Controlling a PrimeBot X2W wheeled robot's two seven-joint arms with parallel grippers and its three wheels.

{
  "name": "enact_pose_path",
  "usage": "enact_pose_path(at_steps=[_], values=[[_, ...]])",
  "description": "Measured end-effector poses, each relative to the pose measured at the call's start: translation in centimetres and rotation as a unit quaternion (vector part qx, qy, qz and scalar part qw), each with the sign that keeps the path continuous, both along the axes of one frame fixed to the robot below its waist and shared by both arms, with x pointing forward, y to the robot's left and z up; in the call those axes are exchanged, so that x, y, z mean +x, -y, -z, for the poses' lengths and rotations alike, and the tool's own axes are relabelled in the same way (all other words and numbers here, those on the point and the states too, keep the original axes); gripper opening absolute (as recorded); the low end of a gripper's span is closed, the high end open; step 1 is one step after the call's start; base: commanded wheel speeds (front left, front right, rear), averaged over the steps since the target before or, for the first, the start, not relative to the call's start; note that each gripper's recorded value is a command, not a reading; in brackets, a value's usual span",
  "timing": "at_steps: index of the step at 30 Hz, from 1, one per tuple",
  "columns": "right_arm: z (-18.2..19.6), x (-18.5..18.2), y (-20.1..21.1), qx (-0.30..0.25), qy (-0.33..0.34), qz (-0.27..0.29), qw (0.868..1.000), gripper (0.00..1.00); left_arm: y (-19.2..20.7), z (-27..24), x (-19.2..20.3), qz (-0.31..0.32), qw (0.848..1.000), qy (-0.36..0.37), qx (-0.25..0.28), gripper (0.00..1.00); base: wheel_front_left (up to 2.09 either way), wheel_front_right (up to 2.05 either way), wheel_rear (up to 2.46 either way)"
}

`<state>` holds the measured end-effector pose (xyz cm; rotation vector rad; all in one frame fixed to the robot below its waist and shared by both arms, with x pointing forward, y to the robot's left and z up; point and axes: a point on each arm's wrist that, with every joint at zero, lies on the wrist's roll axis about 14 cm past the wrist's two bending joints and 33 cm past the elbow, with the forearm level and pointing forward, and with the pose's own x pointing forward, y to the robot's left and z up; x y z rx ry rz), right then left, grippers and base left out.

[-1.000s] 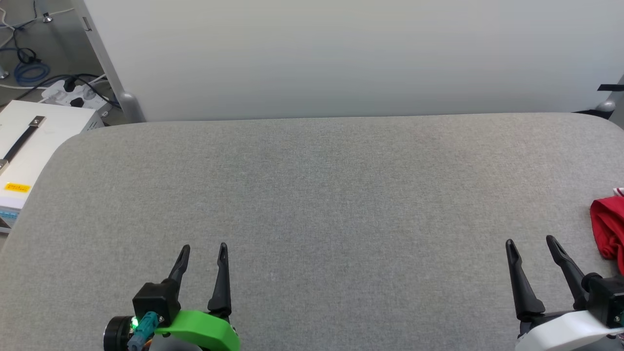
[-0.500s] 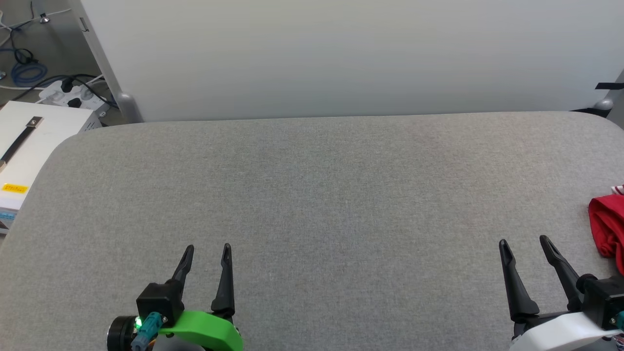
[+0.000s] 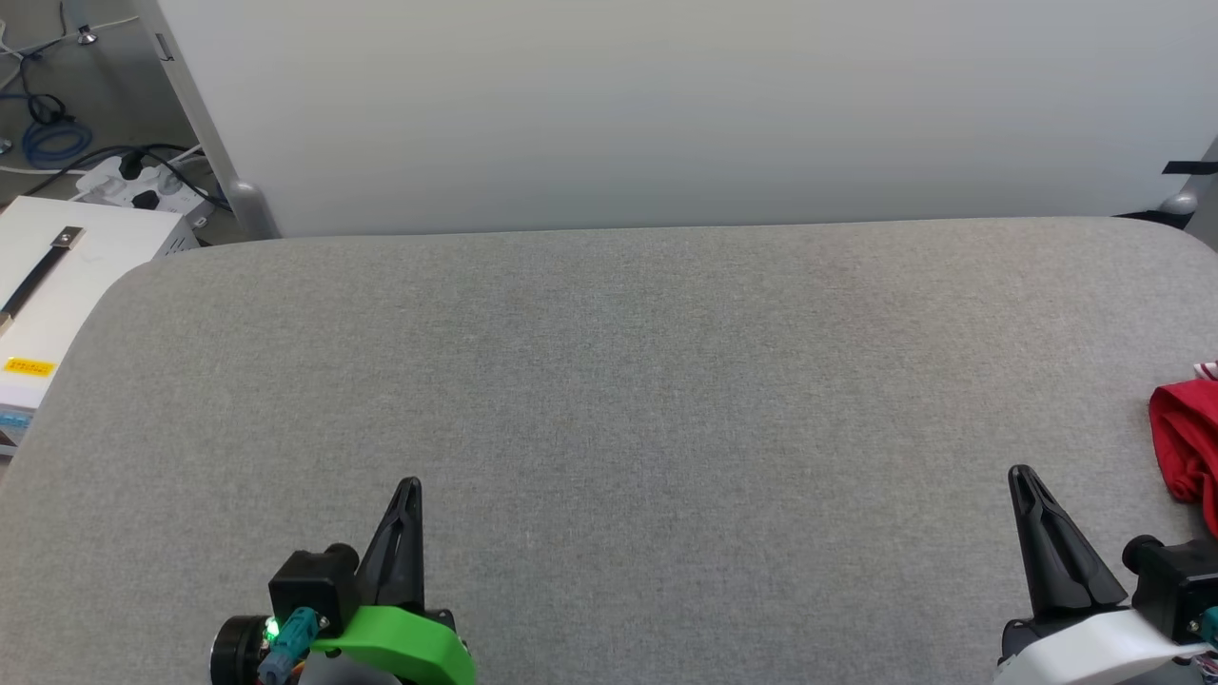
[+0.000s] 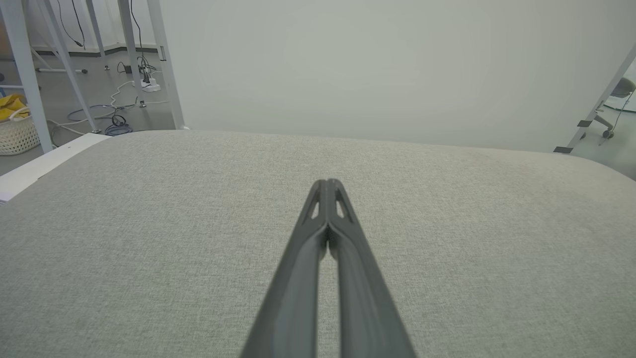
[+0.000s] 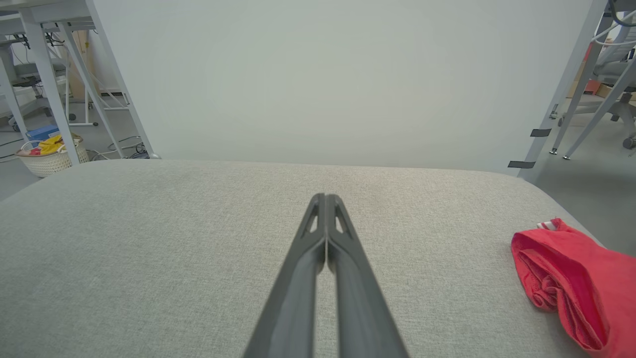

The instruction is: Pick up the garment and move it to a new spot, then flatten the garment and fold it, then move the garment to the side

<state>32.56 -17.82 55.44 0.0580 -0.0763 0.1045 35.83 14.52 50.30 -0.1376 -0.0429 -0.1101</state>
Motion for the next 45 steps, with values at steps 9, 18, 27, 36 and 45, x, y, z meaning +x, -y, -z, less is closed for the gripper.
enact_pose_path(at_steps=[9,18,27,36,45], values=[[0.5,0.1,0.0,-0.004,-0.008,0.000,1.000,0.00,-0.3,-0.1,0.1,-0.004,1.000,-0.001,0.009,0.00,0.00,0.00,0.00],[0.7,0.5,-0.1,-0.006,-0.010,0.000,1.000,0.00,-0.4,-0.3,0.2,-0.006,1.000,-0.002,0.012,0.00,0.00,0.00,0.00],[1.1,0.7,-0.3,-0.008,-0.016,-0.001,1.000,0.00,-0.5,-0.5,0.3,-0.009,1.000,-0.004,0.019,0.00,0.00,0.00,0.00],[1.3,1.1,-0.4,-0.012,-0.019,-0.002,1.000,0.00,-0.7,-0.6,0.4,-0.012,1.000,-0.006,0.026,0.00,0.00,0.00,0.00],[1.4,1.5,-0.5,-0.018,-0.020,-0.003,1.000,0.00,-1.0,-0.8,0.5,-0.015,0.999,-0.007,0.032,0.00,0.00,0.00,0.00]])
